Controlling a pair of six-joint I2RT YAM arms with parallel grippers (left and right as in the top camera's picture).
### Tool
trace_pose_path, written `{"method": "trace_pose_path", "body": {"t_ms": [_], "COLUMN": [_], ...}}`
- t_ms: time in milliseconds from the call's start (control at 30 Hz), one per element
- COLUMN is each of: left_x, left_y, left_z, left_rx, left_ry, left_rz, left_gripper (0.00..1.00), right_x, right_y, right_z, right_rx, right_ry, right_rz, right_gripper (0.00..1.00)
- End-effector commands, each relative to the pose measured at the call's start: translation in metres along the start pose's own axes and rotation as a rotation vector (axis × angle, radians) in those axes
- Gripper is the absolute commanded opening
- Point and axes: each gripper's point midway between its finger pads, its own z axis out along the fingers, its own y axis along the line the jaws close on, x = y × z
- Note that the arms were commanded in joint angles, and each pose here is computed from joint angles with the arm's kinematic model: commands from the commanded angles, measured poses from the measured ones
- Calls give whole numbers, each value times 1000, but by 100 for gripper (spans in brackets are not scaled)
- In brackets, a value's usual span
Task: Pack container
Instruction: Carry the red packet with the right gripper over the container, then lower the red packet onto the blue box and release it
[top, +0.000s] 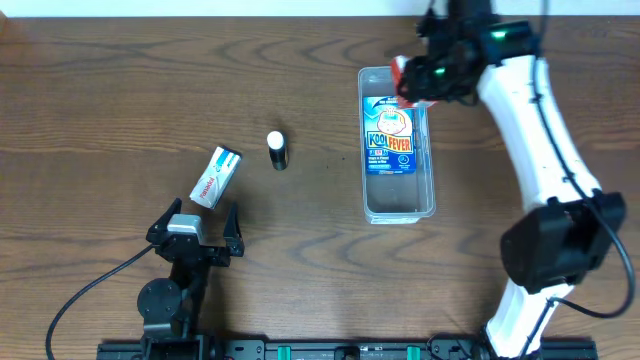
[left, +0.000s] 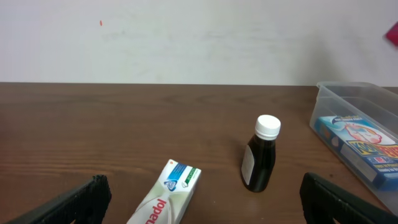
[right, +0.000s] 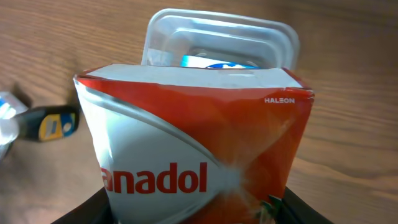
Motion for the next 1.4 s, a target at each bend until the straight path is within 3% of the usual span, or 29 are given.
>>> {"method": "trace_pose_path", "body": {"t_ms": [0, 400, 633, 733, 933, 1233, 1367], "left_x": [16, 16, 16, 16, 16, 16, 16], "left_y": [0, 0, 0, 0, 0, 0, 0], "left_z": [1, 1, 1, 1, 1, 1, 1], "left_rx": [4, 4, 4, 4, 4, 4, 4], "left_ry": [51, 51, 51, 51, 51, 51, 51], "left_rz": [9, 8, 8, 9, 8, 9, 9], "left_gripper": [98, 98, 98, 98, 98, 98, 98], "right_x": [0, 27, 41, 45, 42, 10, -7], "right_y": [-3, -9, -13, -15, -16, -2, 7], "right_z": [23, 88, 114, 121, 122, 82, 53], "right_rx": [140, 260, 270, 274, 273, 228, 200], "right_ry": [2, 119, 182, 198, 194, 83, 9], "right_rz": [89, 142, 143, 144, 127, 92, 84], "right_gripper": [53, 56, 64, 73, 78, 73, 59]}}
